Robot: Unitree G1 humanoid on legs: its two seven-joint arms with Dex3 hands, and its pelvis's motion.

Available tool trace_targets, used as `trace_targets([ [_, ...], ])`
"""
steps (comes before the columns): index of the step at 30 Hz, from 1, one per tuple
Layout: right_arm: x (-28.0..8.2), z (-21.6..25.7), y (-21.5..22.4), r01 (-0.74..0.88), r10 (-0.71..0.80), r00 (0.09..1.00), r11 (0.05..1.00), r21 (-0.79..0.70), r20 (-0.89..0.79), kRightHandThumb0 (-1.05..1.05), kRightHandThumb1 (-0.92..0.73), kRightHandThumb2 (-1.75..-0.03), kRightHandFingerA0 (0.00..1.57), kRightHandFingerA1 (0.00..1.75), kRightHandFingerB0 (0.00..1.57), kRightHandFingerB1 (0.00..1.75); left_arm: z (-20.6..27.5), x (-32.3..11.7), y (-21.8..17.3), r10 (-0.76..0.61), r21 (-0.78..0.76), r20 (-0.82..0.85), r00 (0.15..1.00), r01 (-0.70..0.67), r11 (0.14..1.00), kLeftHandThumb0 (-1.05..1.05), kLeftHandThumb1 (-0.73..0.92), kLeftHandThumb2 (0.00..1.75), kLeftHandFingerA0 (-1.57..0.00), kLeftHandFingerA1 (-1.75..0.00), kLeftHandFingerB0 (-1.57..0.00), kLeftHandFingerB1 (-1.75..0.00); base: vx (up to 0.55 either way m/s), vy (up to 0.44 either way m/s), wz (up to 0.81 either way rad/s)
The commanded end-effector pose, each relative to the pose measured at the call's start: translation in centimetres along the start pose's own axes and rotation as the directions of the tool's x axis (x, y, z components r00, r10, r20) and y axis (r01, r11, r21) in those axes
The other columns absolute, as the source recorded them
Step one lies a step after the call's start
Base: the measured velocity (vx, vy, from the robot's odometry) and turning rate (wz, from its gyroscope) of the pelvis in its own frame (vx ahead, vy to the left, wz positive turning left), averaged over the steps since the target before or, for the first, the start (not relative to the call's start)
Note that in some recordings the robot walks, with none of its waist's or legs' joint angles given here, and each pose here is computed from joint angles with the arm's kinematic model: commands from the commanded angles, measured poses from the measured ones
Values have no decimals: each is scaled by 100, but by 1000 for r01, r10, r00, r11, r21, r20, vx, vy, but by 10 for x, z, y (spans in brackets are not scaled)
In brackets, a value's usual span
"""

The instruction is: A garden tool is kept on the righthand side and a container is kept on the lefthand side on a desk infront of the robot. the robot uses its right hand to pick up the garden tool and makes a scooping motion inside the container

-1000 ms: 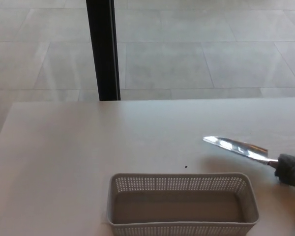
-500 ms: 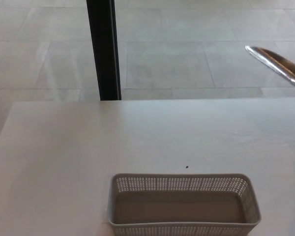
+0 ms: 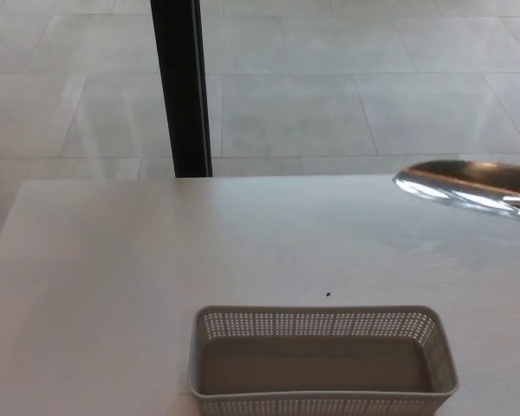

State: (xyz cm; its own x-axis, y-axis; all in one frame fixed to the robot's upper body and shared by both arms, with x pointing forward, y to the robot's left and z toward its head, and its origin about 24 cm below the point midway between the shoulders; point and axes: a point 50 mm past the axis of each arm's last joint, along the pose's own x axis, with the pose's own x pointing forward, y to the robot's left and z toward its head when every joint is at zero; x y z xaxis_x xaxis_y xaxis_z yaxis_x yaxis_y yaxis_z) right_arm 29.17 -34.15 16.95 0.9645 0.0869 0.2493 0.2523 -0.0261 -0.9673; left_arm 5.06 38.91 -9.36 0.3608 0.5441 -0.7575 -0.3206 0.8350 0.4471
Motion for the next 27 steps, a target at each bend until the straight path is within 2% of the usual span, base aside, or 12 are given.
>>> trace_targets([
  [1,-12,6,-17,7,51,963,977,-215,266,-28,-53,-98,90,175,74,152,-1,-2,14,34,-6,-8,999,-34,999,-50,57,58,-71,-69,-68,-48,0,0,0],
  [3,-16,5,-23,38,39,952,969,-244,303,-28,-51,-99,89,175,70,159,-2,-2,14,32,18,-10,999,-32,999,-51,58,58,-67,-75,-67,-46,0,0,0],
  [4,-15,4,-27,45,36,950,967,-250,310,-30,-54,-97,108,174,69,148,0,-2,14,32,16,-1,999,-32,999,-51,57,57,-73,-91,-68,-48,0,0,0],
  [6,-15,5,-31,52,33,946,966,-254,321,-26,-58,-99,108,175,69,148,2,-1,14,30,22,7,1000,-30,999,-52,58,58,-67,-79,-67,-47,0,0,0],
  [7,-16,5,-32,56,33,944,964,-259,328,-30,-55,-93,88,175,74,153,3,-1,14,27,23,13,1000,-28,999,-52,58,58,-68,-75,-67,-48,0,0,0],
  [8,-16,5,-33,59,34,942,963,-263,335,-29,-57,-86,85,175,73,153,3,-1,14,26,20,15,1000,-26,999,-52,58,58,-67,-71,-65,-48,0,0,0],
  [12,-19,12,-32,109,8,919,955,-276,393,-18,-45,-80,87,173,75,152,1,-1,14,36,8,5,999,-36,999,-52,57,57,-70,-82,-67,-49,0,0,0],
  [15,-20,18,-29,139,-18,901,959,-249,433,-19,-47,-83,88,175,74,153,-3,-2,14,31,14,-11,999,-31,999,-52,58,58,-71,-67,-67,-47,0,0,0],
  [19,-19,26,-31,182,-44,873,953,-243,485,-24,-45,-80,89,175,74,156,-1,-2,15,40,1,-3,999,-40,999,-51,56,56,-78,-91,-71,-49,0,0,0],
  [23,-16,34,-36,215,-64,848,949,-230,527,-24,-44,-78,89,175,74,155,0,-2,15,39,16,-7,999,-39,999,-50,56,57,-80,-89,-71,-47,0,0,0],
  [25,-14,41,-39,242,-74,826,942,-233,558,-31,-55,-72,91,173,83,138,2,-2,15,33,6,15,999,-33,999,-51,58,58,-73,-77,-69,-50,0,0,0],
  [27,-13,45,-41,248,-61,819,934,-256,570,-31,-55,-72,91,173,83,138,3,-2,15,29,8,15,999,-29,1000,-51,58,58,-73,-77,-69,-50,0,0,0],
])
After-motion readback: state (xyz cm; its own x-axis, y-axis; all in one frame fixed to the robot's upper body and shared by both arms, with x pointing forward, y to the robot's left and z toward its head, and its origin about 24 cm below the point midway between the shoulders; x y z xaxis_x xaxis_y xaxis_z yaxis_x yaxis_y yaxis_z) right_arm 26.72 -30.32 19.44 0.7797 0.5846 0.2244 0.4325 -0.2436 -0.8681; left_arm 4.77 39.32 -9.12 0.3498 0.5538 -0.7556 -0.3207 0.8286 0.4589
